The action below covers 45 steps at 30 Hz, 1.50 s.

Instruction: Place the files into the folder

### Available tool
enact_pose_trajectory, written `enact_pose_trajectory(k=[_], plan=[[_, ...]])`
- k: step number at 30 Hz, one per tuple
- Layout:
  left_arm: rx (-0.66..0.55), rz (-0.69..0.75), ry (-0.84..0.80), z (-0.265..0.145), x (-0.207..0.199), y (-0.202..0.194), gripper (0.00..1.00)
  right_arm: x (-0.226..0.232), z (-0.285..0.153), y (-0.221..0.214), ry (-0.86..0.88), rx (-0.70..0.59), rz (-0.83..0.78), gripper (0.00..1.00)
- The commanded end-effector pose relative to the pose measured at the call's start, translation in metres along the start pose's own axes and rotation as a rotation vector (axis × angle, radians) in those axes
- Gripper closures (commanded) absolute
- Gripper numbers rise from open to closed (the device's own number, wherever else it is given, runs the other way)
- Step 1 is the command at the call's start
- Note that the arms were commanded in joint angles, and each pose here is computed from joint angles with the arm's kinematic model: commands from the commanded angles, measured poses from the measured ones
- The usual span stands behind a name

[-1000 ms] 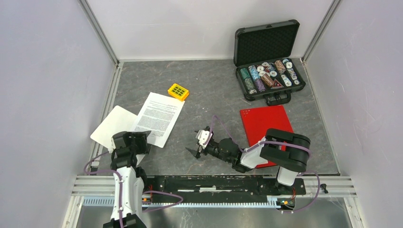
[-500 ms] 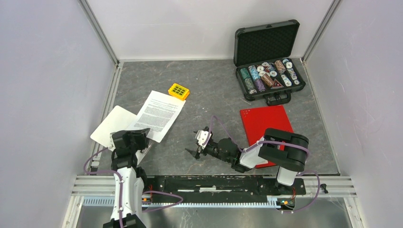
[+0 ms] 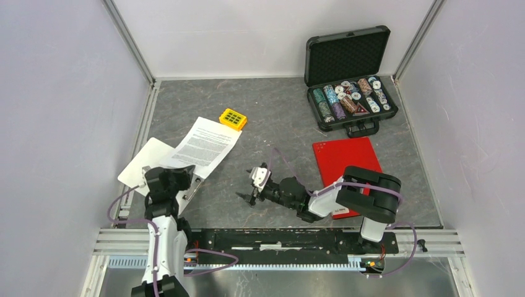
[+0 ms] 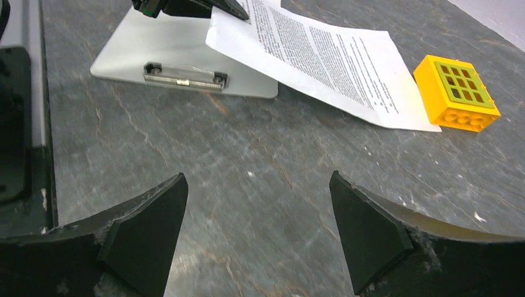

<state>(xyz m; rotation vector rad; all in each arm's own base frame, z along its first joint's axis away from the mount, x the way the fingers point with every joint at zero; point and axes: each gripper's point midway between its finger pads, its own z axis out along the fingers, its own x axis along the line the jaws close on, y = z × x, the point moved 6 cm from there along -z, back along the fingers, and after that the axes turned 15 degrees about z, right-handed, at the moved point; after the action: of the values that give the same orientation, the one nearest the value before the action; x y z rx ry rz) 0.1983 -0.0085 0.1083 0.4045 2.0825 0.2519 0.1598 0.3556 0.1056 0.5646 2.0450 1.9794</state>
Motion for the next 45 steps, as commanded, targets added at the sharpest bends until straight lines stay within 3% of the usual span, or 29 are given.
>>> enact_pose_trajectory(k=[1,5,9,13,20,27,34,39,45], plan=[[-0.142,0.114,-0.080,-0.013,-0.048,0.036,0.98,0.006,0.035,0.008,-0.031,0.052,0.172,0.09],[-0.247,0.176,-0.072,-0.028,-0.081,0.065,0.98,0.020,0.076,0.000,-0.017,0.210,0.284,0.15],[-0.325,0.203,-0.090,-0.042,-0.112,0.087,0.98,0.026,0.088,0.007,0.033,0.128,0.217,0.16],[-0.372,0.248,-0.111,-0.055,-0.137,0.102,0.98,0.020,0.117,0.005,-0.027,0.168,0.175,0.19],[-0.431,0.349,-0.158,-0.084,-0.174,0.119,0.98,0.030,0.155,-0.008,-0.064,0.193,0.239,0.27],[-0.469,0.358,-0.157,-0.108,-0.195,0.130,0.98,0.036,0.190,-0.017,-0.169,0.195,0.303,0.32],[-0.500,0.363,-0.128,-0.123,-0.203,0.136,0.98,0.041,0.201,-0.036,-0.283,0.221,0.313,0.32],[-0.516,0.382,-0.121,-0.131,-0.206,0.138,0.98,0.049,0.202,-0.050,-0.340,0.291,0.200,0.36],[-0.528,0.415,-0.092,-0.139,-0.205,0.139,0.98,0.035,0.166,-0.059,-0.416,0.366,0.092,0.52]])
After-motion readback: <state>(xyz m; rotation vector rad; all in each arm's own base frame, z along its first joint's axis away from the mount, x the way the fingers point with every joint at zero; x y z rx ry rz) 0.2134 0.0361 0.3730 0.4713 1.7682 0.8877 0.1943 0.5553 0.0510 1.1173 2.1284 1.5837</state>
